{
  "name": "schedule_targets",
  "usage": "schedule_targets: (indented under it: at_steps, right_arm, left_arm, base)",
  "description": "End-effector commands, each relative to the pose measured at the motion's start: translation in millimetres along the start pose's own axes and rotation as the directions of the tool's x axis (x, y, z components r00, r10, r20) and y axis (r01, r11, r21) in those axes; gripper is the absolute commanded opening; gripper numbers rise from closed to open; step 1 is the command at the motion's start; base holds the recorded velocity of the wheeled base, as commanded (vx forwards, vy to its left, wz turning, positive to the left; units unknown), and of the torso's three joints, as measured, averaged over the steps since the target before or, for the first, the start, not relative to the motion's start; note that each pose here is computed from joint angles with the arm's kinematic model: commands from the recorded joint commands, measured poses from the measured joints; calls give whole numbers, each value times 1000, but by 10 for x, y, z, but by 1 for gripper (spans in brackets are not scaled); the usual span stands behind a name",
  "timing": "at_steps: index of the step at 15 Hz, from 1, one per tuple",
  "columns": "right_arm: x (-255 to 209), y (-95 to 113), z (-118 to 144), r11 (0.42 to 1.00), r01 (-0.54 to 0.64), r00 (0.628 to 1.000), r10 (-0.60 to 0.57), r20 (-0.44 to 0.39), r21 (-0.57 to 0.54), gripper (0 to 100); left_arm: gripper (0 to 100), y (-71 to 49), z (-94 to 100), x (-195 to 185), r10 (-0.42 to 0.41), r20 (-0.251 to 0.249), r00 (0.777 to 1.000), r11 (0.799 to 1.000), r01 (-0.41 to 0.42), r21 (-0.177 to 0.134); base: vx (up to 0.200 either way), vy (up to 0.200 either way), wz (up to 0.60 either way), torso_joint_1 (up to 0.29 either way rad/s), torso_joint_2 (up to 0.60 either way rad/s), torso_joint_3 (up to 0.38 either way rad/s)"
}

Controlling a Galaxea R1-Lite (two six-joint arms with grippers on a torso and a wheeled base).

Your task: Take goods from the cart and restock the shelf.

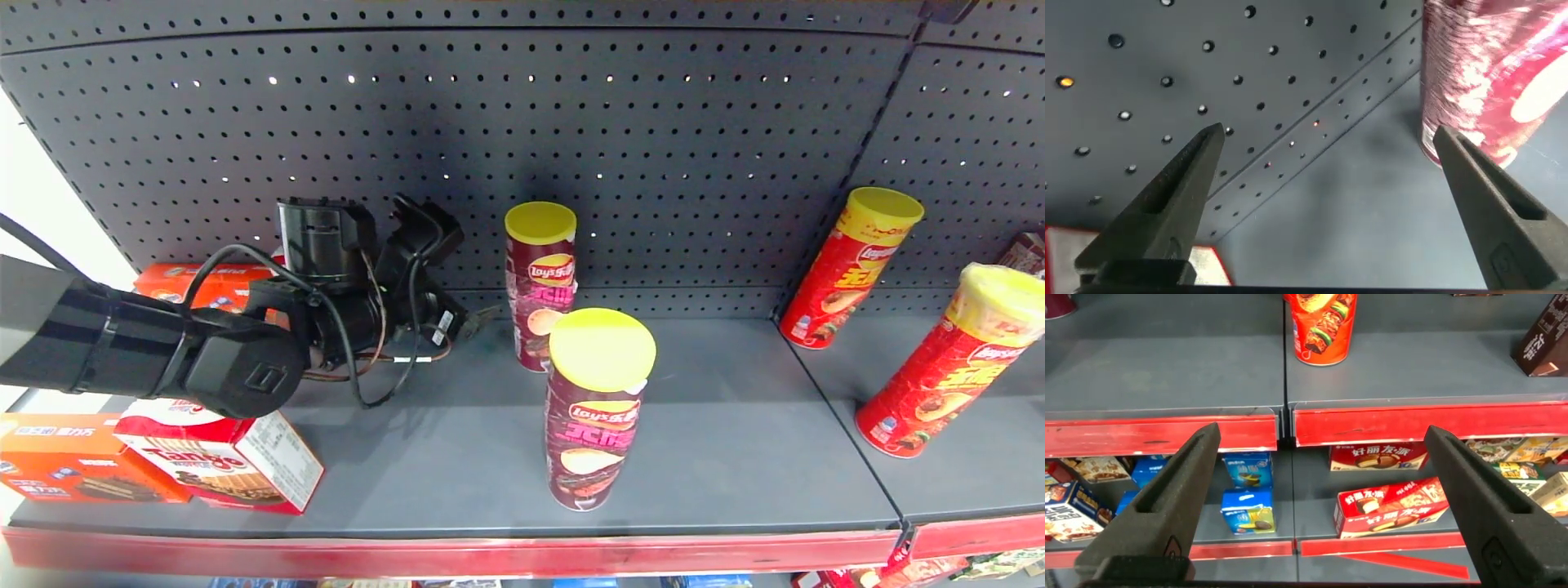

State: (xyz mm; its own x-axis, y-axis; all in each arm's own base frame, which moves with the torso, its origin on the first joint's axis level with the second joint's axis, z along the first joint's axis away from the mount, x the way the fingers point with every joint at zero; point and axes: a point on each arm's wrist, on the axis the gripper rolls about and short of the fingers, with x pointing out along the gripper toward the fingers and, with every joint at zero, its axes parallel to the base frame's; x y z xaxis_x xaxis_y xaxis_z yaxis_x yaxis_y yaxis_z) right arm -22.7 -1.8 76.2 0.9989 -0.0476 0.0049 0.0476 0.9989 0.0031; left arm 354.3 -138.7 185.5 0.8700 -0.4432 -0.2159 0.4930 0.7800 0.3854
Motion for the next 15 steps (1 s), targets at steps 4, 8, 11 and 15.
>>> schedule_targets:
  at_steps: [4,8,11,15]
  right_arm:
    - [1,0,0,1000,0,1000,0,-2,0,100]
    - [1,0,0,1000,0,1000,0,-2,0,100]
    - [1,0,1,1000,0,1000,0,0,0,100]
    - [1,0,0,1000,0,1000,0,-2,0,100]
  left_arm:
    - [100,-104,-68,169,-29,-15,999,1000,29,2]
    - [100,-147,-50,196,-40,-10,999,999,40,3]
    - [100,-194,-39,216,-51,-7,999,999,51,6]
    - [100,-250,-17,246,-65,-1,998,998,65,6]
  base:
    - [0,0,0,0,0,0]
    - [0,0,0,0,0,0]
    - [0,0,0,0,0,0]
    - [0,0,0,0,0,0]
